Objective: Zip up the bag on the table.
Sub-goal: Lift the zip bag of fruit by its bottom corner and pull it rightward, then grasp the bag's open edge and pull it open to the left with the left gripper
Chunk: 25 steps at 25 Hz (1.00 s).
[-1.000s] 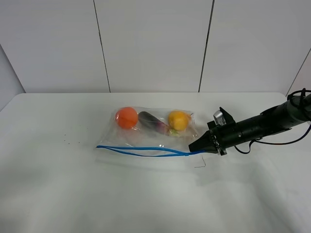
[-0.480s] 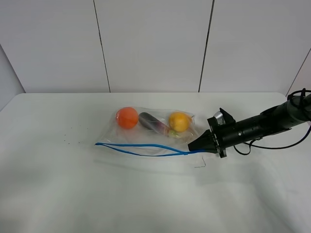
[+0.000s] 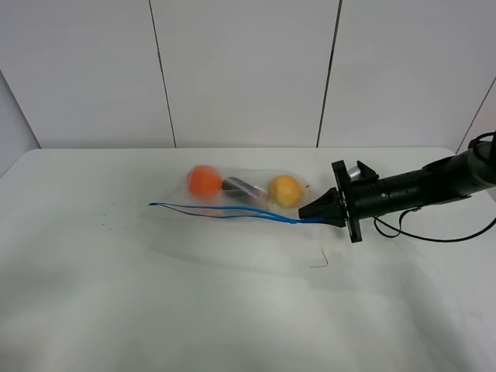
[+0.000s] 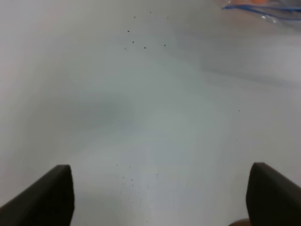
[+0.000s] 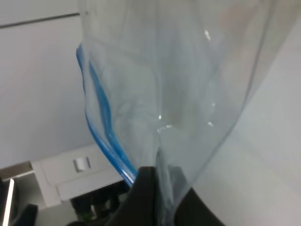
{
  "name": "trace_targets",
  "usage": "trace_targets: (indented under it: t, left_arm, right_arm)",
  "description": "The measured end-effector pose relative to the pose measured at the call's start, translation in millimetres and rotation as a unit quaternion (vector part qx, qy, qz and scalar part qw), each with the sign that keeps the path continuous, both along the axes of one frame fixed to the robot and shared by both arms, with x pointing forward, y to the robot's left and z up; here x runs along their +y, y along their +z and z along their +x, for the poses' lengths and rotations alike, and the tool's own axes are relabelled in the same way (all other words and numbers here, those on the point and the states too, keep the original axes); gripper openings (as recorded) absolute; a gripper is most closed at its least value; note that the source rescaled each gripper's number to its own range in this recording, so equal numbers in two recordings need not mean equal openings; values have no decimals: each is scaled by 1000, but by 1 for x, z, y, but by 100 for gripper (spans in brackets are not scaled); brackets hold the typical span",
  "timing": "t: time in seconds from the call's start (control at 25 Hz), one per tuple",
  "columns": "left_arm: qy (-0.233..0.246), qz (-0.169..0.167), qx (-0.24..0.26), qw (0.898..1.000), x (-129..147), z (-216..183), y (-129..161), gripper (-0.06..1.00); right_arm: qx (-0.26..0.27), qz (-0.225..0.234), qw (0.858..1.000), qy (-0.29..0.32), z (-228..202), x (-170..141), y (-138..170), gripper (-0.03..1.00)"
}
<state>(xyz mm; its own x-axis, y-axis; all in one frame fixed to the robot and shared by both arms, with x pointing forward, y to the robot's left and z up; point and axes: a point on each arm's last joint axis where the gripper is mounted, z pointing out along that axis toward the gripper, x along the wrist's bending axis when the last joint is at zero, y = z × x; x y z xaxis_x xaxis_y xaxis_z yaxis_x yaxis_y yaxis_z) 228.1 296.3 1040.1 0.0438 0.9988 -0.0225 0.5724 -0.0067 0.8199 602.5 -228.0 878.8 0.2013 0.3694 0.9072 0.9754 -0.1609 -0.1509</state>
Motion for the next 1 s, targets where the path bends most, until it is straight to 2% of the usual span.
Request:
trace_targets:
  t: [0.12,0.44,1.0]
  left_arm:
    - [0,0,0,1000,0,0,0,100]
    - [0,0,0,1000,0,0,0,100]
    - [0,0,0,1000,0,0,0,100]
  right_arm:
    - [15,5,1000,-11,1,0,1,0]
    - [0,16,999,-30,4,0,21,0]
    - [-2,16,999,-30,3,0,23,0]
